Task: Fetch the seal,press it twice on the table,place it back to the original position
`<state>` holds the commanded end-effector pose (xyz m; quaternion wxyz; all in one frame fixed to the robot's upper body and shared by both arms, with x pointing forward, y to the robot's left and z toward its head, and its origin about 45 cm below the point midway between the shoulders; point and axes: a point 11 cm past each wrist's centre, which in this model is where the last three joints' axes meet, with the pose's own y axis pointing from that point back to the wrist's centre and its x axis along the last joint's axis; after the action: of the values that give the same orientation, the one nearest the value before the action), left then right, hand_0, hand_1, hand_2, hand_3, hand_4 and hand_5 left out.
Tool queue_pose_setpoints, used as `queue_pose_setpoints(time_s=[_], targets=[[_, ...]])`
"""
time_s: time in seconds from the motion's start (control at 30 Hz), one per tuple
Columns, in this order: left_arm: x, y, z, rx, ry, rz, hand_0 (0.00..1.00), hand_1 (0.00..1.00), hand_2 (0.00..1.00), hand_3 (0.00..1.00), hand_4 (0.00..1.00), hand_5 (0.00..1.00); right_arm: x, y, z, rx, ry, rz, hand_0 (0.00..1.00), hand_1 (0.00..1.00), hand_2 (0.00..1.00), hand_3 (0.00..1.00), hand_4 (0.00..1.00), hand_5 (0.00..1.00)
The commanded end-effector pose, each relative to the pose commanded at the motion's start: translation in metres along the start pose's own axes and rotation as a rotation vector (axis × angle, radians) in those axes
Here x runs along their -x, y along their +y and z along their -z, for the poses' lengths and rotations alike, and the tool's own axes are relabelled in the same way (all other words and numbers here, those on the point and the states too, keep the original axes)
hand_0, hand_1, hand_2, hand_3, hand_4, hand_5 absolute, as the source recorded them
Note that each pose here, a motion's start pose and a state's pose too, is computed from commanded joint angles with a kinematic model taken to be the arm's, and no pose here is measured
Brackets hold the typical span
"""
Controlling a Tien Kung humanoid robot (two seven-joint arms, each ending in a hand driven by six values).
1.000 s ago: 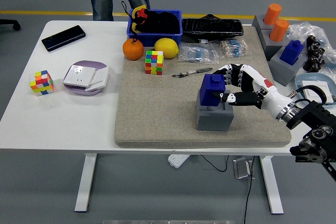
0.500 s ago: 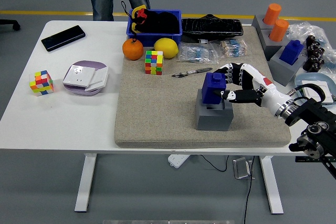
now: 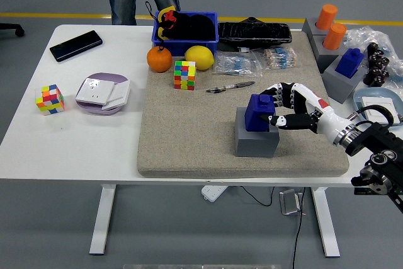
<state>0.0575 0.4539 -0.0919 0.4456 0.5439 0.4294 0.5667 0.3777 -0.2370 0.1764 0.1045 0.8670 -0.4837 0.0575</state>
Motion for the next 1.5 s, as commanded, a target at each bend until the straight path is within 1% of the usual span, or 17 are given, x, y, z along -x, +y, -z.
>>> queue_pose_setpoints(time_s=[0.6, 1.03, 1.5], targets=[[0.002, 0.000, 0.001, 0.000, 0.002, 0.006, 0.733, 0.694, 0.691, 0.744, 0.668, 0.304, -0.010, 0.004, 0.002, -0.003, 0.013, -0.016, 0.610, 0.492, 0.472, 0.530, 0.707, 0.002], [0.003, 0.000, 0.000, 0.003, 0.004, 0.009, 0.733, 0.695, 0.691, 0.744, 0.670, 0.303, -0.011, 0.005, 0.001, 0.006, 0.016, -0.011, 0.603, 0.490, 0.471, 0.533, 0.713, 0.002], [0.004, -0.001, 0.000, 0.002, 0.004, 0.012, 0.733, 0.695, 0.691, 0.745, 0.673, 0.304, -0.005, 0.003, 0.000, 0.006, 0.013, 0.008, 0.611, 0.500, 0.485, 0.544, 0.717, 0.002]])
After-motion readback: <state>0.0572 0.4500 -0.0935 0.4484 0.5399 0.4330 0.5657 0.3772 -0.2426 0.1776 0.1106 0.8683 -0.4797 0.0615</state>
